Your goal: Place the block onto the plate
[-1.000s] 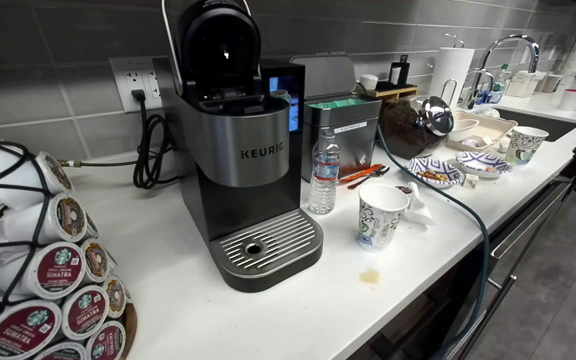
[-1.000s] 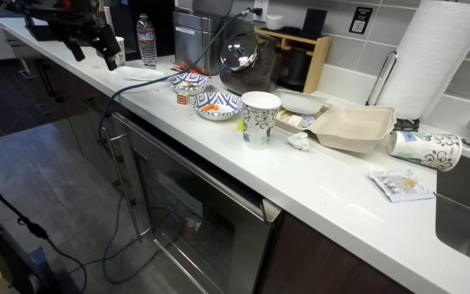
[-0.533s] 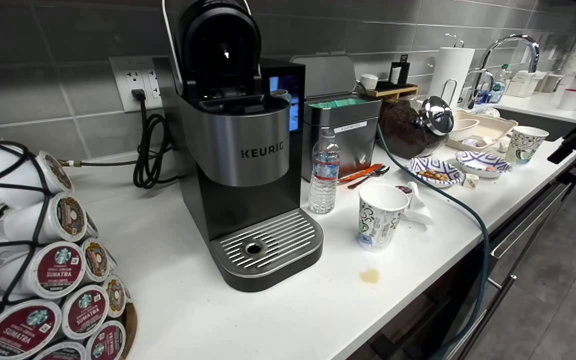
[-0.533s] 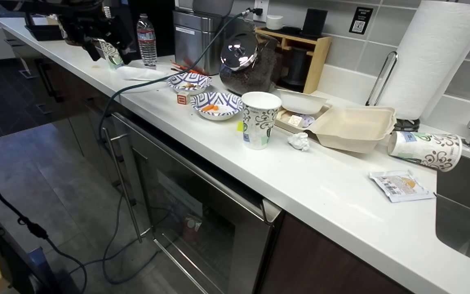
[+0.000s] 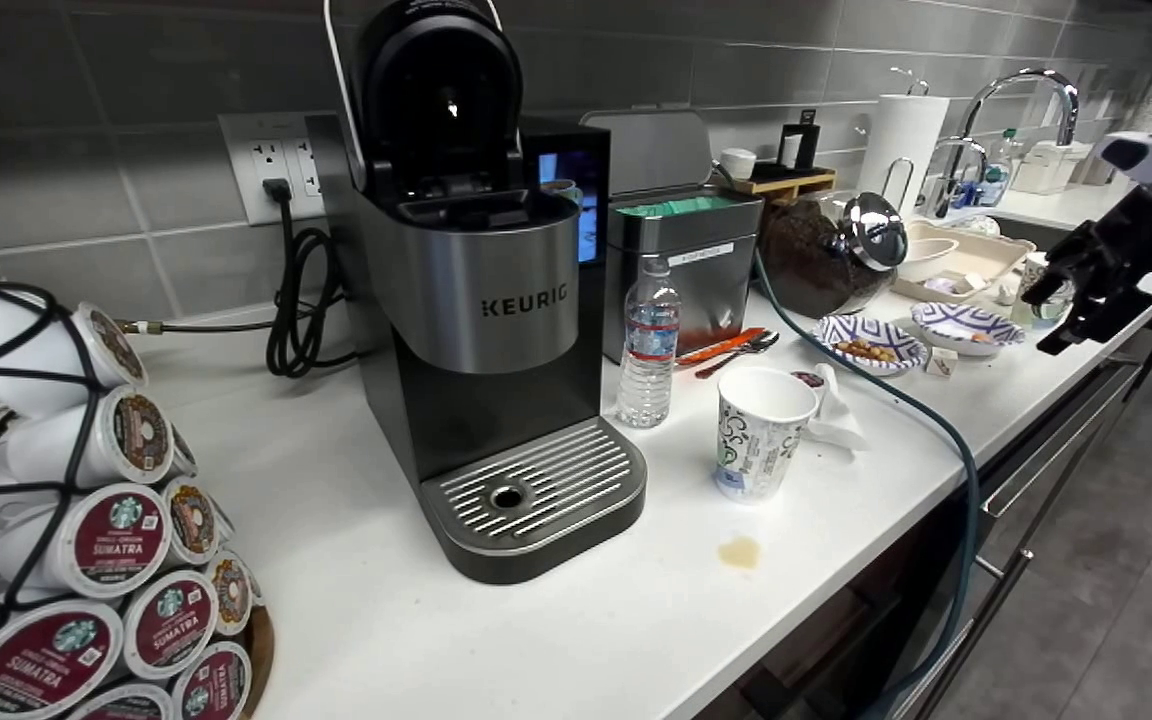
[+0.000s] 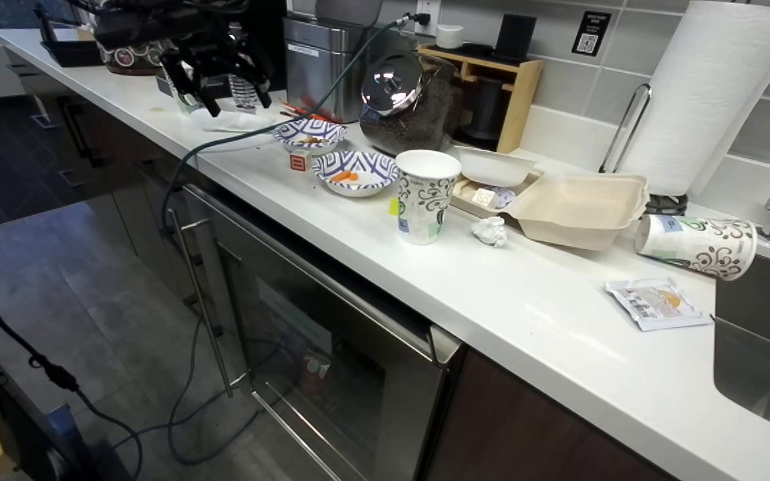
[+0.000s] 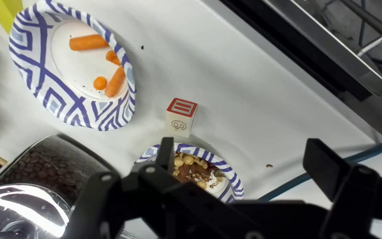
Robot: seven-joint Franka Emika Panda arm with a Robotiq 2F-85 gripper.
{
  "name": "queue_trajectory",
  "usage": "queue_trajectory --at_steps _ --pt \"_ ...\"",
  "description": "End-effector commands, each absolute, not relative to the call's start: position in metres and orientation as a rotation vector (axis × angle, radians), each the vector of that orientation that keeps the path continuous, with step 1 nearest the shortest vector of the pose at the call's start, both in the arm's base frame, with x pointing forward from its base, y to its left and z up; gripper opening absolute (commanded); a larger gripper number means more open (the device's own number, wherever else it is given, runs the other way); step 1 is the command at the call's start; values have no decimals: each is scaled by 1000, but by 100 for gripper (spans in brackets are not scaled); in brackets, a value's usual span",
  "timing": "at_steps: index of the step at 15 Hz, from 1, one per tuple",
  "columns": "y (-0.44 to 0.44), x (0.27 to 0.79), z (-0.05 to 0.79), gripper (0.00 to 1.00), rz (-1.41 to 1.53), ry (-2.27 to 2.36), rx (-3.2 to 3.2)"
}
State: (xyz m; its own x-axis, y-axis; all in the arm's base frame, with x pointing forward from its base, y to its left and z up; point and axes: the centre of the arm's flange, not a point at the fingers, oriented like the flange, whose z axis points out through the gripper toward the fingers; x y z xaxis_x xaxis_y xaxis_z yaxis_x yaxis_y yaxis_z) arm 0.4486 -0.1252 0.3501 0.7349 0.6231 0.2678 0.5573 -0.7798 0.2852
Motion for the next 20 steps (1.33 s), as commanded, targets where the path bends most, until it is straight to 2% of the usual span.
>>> queue_trajectory --at_steps 1,2,5,12,20 --pt "-136 498 320 100 497 997 2762" --pt "-124 467 339 100 505 973 2754" --pt "-123 474 334 100 491 980 2753" --pt "-131 526 282 100 440 1001 2676" --pt "-159 558 256 100 432 897 2797"
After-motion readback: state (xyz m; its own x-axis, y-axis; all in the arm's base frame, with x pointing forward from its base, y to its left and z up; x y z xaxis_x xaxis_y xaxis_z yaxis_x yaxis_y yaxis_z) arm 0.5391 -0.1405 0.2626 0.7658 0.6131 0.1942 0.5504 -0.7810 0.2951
